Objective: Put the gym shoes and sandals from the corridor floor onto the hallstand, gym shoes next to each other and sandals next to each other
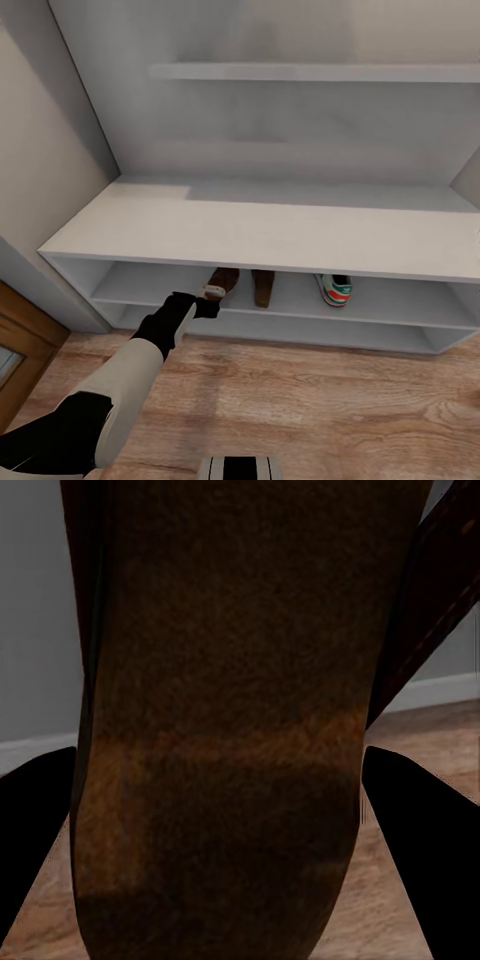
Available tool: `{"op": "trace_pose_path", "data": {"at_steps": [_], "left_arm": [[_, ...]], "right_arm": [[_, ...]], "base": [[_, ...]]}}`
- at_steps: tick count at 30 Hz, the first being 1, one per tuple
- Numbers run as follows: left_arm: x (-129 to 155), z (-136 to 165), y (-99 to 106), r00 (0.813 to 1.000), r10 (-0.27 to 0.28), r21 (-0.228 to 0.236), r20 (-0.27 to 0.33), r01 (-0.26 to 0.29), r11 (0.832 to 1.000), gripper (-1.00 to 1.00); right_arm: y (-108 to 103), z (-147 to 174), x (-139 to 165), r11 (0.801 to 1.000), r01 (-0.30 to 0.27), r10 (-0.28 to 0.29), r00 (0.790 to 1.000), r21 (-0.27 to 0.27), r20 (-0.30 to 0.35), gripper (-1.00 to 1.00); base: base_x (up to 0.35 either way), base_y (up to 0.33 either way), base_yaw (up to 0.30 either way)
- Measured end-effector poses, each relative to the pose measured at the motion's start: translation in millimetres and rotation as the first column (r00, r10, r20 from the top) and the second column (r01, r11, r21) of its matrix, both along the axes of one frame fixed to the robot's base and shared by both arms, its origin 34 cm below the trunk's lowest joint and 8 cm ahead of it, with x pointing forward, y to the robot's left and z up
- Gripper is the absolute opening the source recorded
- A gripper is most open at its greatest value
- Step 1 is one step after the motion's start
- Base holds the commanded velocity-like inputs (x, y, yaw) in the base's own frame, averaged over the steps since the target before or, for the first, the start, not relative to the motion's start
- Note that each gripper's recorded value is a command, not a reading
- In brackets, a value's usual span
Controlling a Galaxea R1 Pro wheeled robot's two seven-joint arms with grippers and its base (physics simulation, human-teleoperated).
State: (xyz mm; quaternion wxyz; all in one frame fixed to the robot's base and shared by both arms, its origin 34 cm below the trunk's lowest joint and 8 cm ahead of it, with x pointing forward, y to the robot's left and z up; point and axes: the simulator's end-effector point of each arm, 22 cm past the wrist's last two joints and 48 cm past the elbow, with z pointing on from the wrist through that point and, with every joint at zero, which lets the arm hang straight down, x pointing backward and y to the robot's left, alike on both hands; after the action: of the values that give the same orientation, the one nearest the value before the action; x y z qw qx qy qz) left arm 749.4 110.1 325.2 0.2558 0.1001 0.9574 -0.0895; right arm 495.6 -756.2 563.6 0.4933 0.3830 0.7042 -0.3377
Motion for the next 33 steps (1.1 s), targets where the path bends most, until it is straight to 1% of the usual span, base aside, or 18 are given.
{"op": "trace_pose_path", "data": {"at_steps": [2, 4, 6, 7, 8, 9, 10, 12, 13, 20, 25, 33], "left_arm": [[0, 0, 2, 1.0, -0.004, 0.01, 0.002, 0.004, 1.0, -1.0], [-1, 0, -2, 1.0, 0.002, -0.011, -0.003, -0.002, 1.0, -1.0], [-1, 0, -2, 1.0, 0.002, -0.01, -0.002, -0.002, 1.0, -1.0], [0, 0, 1, 1.0, -0.004, 0.008, 0.001, 0.004, 1.0, -1.0], [0, 0, -2, 1.0, 0.002, -0.01, -0.002, -0.002, 1.0, -1.0], [-1, 0, -2, 1.0, 0.002, -0.01, -0.002, -0.002, 1.0, -1.0], [0, 0, 0, 1.0, -0.001, 0.0, -0.001, 0.001, 1.0, -1.0], [0, 0, 1, 1.0, -0.003, 0.007, 0.001, 0.003, 1.0, -1.0], [-1, 0, -2, 1.0, 0.003, -0.011, -0.003, -0.003, 1.0, -1.0], [-1, -1, -1, 1.0, 0.004, -0.01, -0.004, -0.004, 1.0, -1.0], [-10, -7, -2, 1.0, 0.007, -0.018, -0.01, -0.007, 1.0, -1.0], [-12, -8, -2, 1.0, 0.012, -0.023, -0.01, -0.012, 1.0, -1.0]], "right_arm": [[0, 0, 0, 1.0, 0.0, 0.0, 1.0, -0.001, 0.0, -1.0], [0, 0, 0, 1.0, 0.0, 0.0, 1.0, -0.001, -0.001, -1.0], [0, 0, 0, 1.0, 0.0, 0.0, 1.0, -0.001, 0.0, -1.0], [0, 1, 0, 1.0, 0.0, 0.0, 1.0, -0.001, 0.0, -1.0], [0, 0, 0, 1.0, 0.0, 0.0, 1.0, -0.001, 0.0, -1.0], [0, 0, 0, 1.0, 0.001, -0.001, 1.0, -0.001, 0.0, -1.0], [0, 0, 0, 1.0, 0.0, 0.0, 1.0, -0.001, 0.0, -1.0], [0, 0, 0, 1.0, 0.0, 0.0, 1.0, -0.001, 0.0, -1.0], [0, 0, 0, 1.0, 0.0, 0.0, 1.0, -0.001, -0.001, -1.0], [0, 0, 0, 1.0, 0.0, 0.0, 1.0, -0.001, 0.0, -1.0], [0, 0, 0, 1.0, 0.0, 0.0, 1.0, -0.001, 0.0, -1.0], [0, 0, 0, 1.0, 0.001, -0.001, 1.0, -0.001, 0.0, -1.0]], "base": [[0.0, -0.17, 0.0], [0.0, -0.253, 0.0], [0.0, -0.282, 0.0], [0.0, -0.256, 0.0], [0.0, -0.179, 0.0], [0.0, -0.115, 0.0], [0.0, -0.073, 0.0], [0.0, -0.038, 0.0], [0.0, -0.019, 0.0], [0.0, -0.004, 0.0], [0.0, 0.0, 0.0], [0.0, 0.0, 0.0]]}}
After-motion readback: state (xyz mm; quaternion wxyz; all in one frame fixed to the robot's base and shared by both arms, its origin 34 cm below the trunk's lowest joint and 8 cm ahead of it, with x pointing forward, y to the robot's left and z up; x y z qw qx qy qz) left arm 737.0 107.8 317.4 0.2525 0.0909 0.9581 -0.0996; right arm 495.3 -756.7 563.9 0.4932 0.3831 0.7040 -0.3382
